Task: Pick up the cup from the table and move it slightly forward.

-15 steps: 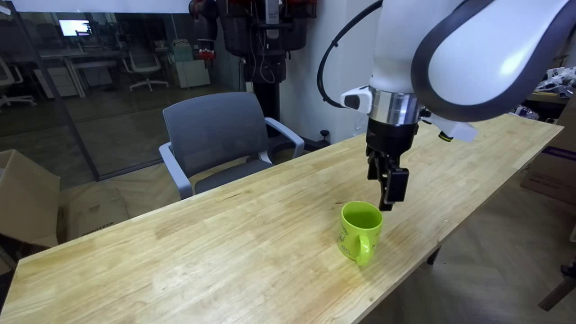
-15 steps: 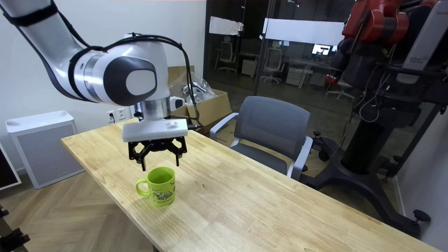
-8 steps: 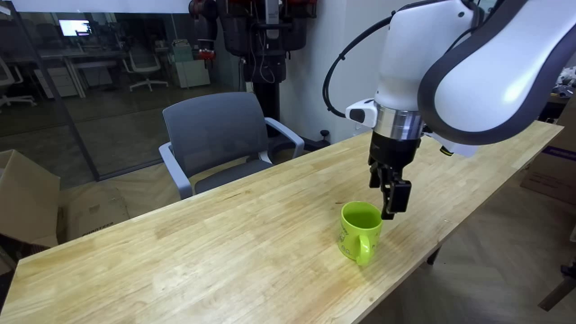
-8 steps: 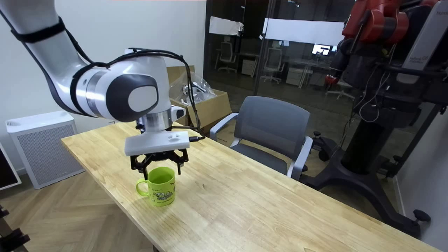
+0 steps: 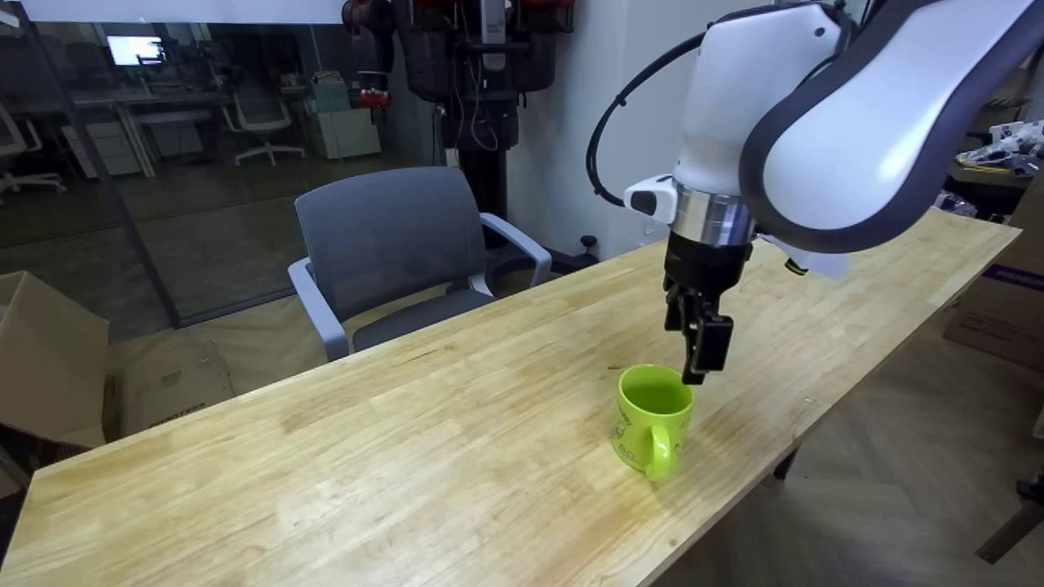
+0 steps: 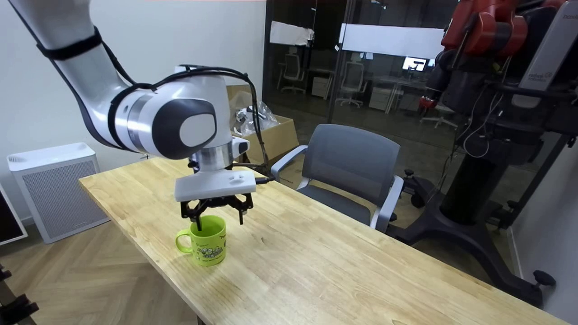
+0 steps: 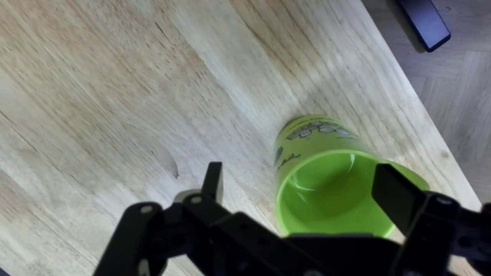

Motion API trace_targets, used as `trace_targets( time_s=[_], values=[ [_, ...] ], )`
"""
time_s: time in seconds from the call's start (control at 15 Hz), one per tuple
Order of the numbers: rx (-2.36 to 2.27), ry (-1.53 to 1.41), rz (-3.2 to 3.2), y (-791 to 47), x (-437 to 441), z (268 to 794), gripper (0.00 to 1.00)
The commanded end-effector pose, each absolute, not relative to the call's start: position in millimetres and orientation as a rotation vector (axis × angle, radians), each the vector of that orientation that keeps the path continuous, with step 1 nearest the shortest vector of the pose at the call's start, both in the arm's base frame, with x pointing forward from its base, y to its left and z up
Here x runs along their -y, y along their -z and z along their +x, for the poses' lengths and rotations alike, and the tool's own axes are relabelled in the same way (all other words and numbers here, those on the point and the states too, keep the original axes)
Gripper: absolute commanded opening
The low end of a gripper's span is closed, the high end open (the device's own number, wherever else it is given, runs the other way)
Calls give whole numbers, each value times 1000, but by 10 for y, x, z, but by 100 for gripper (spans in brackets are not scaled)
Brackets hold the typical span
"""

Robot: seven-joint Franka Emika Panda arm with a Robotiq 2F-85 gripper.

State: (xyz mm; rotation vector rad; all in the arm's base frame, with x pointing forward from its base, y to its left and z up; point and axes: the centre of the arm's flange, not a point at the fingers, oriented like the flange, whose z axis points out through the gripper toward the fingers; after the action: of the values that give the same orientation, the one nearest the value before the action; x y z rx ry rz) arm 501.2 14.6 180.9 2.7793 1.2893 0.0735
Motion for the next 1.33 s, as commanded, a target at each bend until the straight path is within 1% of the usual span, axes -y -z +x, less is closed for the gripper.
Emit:
trace_targets(
  time_s=[0.0,0.67,0.73,0.8,0.87,0.93,1.13,1.27],
  values=[
    [-1296,-97,2782,-1744,-61,5266,100],
    [-1410,-61,2792,-1472,-206,5593,100],
    [-1416,-57,2796,-1441,-209,5610,92],
    [-1423,-57,2797,-1421,-216,5621,75],
    [-1427,-58,2797,-1404,-221,5632,69],
    [-1429,-56,2795,-1390,-227,5636,60],
    [-1440,-50,2789,-1359,-238,5660,39],
    [-1445,-41,2786,-1348,-253,5665,27]
  ],
)
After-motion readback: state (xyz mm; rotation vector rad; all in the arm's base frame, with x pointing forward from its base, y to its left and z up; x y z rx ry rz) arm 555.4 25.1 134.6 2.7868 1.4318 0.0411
